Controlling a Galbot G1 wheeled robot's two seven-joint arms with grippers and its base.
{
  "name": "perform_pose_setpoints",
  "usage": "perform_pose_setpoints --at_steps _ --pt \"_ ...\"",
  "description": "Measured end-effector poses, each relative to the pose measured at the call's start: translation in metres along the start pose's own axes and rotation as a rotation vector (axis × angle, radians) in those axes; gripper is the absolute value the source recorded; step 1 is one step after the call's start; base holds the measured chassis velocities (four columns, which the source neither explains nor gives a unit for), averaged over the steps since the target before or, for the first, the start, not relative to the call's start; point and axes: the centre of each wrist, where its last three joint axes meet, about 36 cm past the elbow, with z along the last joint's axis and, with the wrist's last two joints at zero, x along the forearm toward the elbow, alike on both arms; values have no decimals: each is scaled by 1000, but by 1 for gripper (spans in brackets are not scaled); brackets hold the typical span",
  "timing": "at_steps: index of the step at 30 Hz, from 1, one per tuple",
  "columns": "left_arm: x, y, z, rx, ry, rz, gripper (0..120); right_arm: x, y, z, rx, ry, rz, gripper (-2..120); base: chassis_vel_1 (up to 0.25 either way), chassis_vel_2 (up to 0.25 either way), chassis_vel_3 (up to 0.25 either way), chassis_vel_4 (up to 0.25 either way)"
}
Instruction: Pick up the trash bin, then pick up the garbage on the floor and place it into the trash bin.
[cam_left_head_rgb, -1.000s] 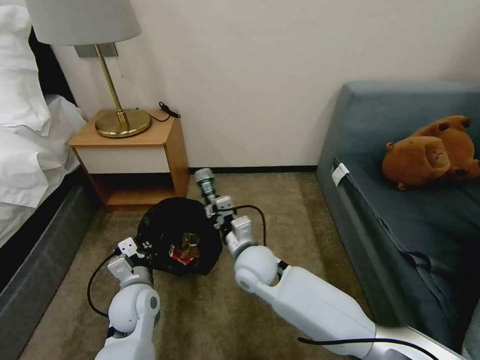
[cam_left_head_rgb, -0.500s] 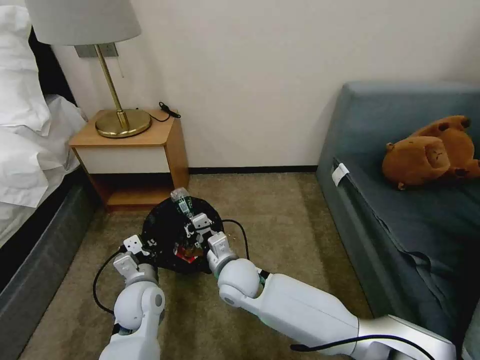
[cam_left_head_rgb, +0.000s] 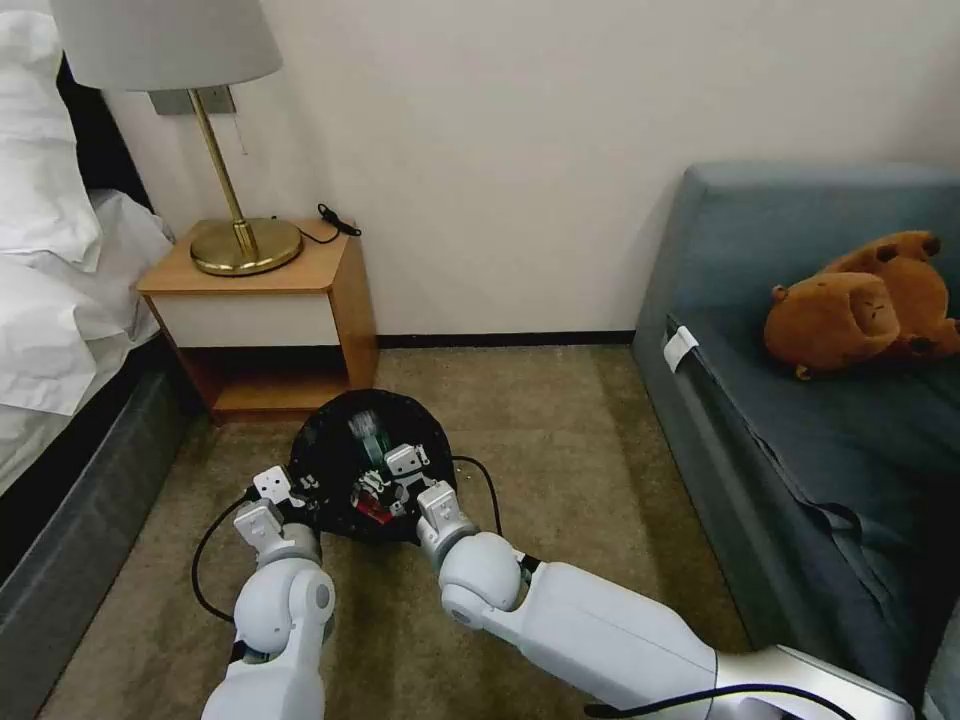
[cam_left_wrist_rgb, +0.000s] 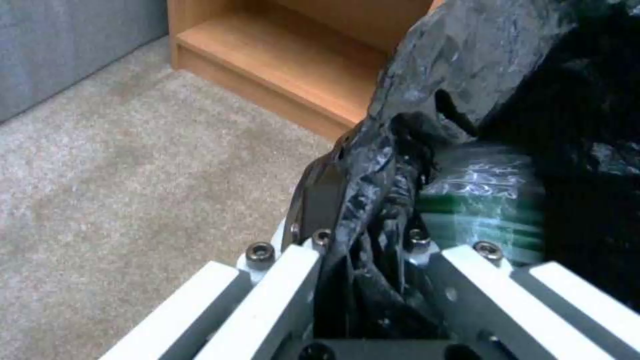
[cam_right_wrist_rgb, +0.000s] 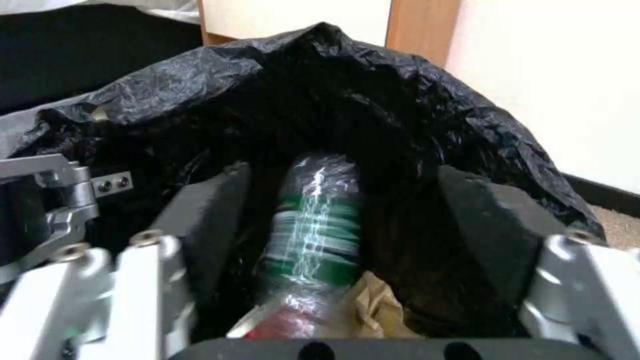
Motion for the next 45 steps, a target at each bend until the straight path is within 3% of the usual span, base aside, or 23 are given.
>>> perform_pose_setpoints --at_steps 5,18,26,31,36,45 --pt "0 0 0 -1 -1 0 1 0 -2 -2 -8 -15 8 98 0 0 0 0" --pt "0 -2 1 -5 2 1 1 -6 -24 -11 -21 -158 32 100 0 0 0 0" --pt "0 -2 -3 -9 -4 -4 1 -2 -69 -26 -58 -282 169 100 0 0 0 0" --pt "0 -6 -4 -22 -1 10 1 19 -115 -28 -88 -346 307 100 0 0 0 0" --pt "0 -8 -3 -39 3 23 1 44 -150 -22 -65 -381 389 100 0 0 0 0" --pt "2 -5 -3 -45 12 34 1 72 -181 -20 -54 -415 488 100 0 0 0 0"
